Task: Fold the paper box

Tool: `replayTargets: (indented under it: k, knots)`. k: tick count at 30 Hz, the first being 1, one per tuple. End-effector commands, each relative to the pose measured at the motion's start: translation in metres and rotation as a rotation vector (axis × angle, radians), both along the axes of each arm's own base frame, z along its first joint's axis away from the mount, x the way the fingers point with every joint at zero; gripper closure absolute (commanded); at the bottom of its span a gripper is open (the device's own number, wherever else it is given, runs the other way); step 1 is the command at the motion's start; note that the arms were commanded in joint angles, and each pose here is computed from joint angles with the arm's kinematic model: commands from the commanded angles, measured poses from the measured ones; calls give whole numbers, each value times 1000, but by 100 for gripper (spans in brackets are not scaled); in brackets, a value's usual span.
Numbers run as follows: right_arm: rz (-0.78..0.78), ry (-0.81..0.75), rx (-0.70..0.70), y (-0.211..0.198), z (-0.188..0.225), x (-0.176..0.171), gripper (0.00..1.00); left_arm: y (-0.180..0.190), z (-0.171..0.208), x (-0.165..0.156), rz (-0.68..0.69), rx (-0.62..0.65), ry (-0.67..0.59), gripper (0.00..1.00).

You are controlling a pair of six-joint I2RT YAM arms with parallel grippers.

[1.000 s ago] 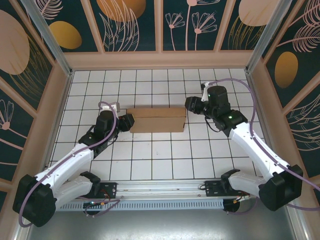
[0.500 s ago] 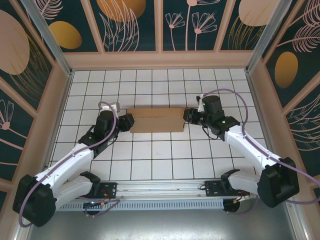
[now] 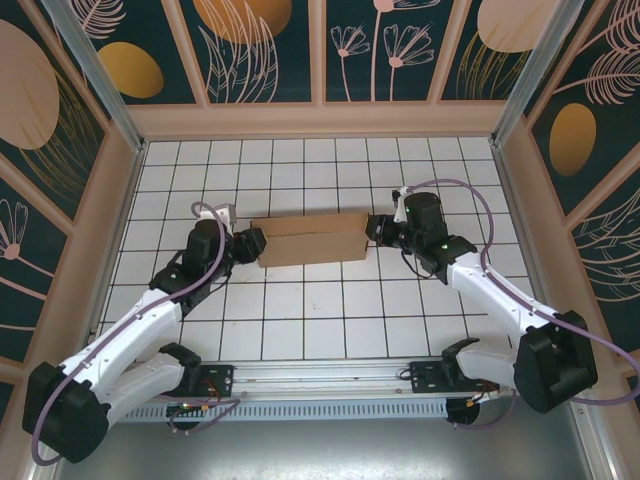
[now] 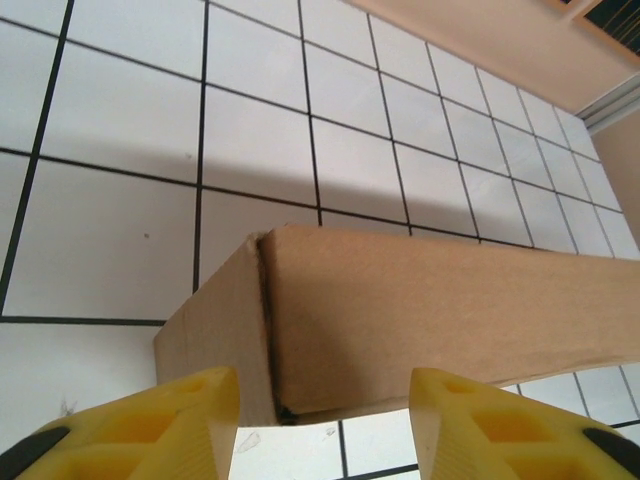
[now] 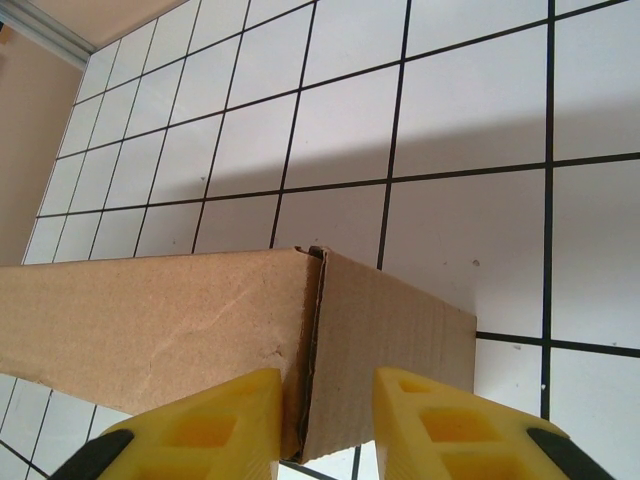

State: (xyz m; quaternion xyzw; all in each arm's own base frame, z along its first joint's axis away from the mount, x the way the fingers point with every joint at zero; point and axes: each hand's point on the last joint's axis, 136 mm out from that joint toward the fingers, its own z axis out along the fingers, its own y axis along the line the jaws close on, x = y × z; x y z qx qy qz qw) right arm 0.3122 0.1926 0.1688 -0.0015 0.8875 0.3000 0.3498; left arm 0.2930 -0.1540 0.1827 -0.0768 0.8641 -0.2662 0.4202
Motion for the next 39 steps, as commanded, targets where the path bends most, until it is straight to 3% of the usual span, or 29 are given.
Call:
replayTargets:
  k: [1, 7, 21, 31, 35, 39]
  knots:
    - [-31, 172, -104, -16, -49, -20, 71, 4, 21, 5, 12, 15, -32, 51]
    - [-35, 166, -107, -16, -48, -19, 71, 16, 2, 12, 51, -3, 10, 53]
    - [-31, 166, -97, -18, -55, -26, 73, 7, -63, -10, 31, -123, 173, 73]
    - [14, 33, -181, -9, -29, -54, 79, -10, -51, -42, -72, -209, 209, 89]
    - [36, 44, -147, -5, -33, -73, 80, -17, -53, -59, -97, -201, 242, 90]
    - [69, 73, -45, 3, -35, -93, 80, -32, -62, -82, -141, -282, 321, 89]
